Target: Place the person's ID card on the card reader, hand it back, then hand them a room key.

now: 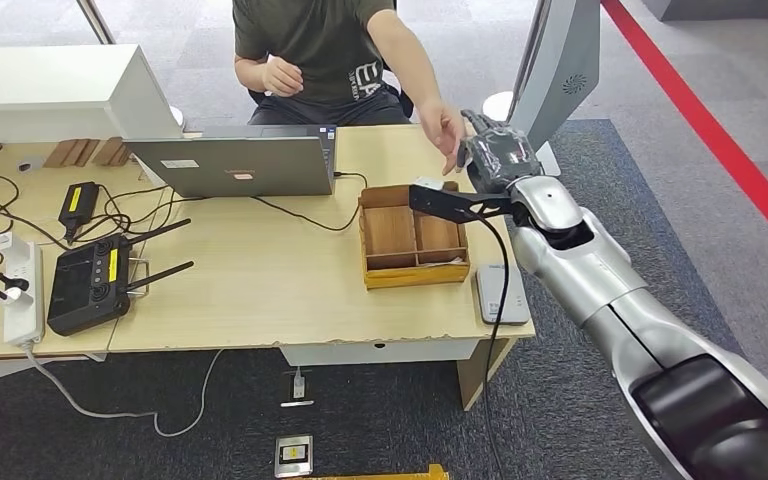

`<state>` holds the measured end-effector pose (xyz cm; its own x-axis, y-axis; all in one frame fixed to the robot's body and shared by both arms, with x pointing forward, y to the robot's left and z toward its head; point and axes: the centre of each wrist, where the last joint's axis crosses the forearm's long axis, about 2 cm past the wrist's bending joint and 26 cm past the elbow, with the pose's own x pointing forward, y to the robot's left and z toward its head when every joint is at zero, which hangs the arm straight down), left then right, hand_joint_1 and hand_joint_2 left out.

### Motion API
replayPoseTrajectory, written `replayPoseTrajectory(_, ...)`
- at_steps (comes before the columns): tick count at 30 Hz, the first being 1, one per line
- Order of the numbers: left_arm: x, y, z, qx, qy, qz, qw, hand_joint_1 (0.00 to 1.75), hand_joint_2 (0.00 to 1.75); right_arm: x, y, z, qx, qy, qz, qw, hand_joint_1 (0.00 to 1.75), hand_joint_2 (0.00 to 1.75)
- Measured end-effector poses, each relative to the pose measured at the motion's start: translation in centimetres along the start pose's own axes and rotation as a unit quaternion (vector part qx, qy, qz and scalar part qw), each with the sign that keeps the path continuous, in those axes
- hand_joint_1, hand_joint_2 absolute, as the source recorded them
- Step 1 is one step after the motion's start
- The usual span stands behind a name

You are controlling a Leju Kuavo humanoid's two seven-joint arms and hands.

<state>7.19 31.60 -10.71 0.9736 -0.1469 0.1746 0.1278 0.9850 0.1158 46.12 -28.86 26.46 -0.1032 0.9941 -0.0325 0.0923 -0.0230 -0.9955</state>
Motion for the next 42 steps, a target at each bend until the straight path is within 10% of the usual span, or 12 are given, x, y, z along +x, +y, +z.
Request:
replayPoseTrajectory(20, -0.1, 0.0, 0.0, 0.002, 0.008, 0.006, 1.0, 0.0, 0.0, 0.0, 0.8, -0.4, 0.01, 0.006, 0.002, 1.0, 1.75, 1.75)
replayPoseTrajectory(21, -0.1, 0.0, 0.0, 0.003, 0.008, 0.006, 1.0, 0.0, 0.0, -0.1, 0.8, -0.4, 0.009, 0.007, 0.002, 1.0, 1.32, 1.75)
replayPoseTrajectory(24, -0.2, 0.0, 0.0, 0.006, 0.01, 0.006, 1.0, 0.0, 0.0, -0.2, 0.8, -0.4, 0.006, 0.01, 0.005, 1.0, 0.01, 0.44)
replayPoseTrajectory(25, -0.2, 0.0, 0.0, 0.006, 0.012, 0.006, 1.0, 0.0, 0.0, -0.2, 0.8, -0.4, 0.003, 0.011, 0.007, 1.0, 0.0, 0.0)
replayPoseTrajectory(42, -0.3, 0.0, 0.0, 0.006, 0.018, 0.007, 1.0, 0.0, 0.0, -1.2, -0.2, -0.3, -0.02, 0.02, 0.042, 0.999, 0.0, 0.0)
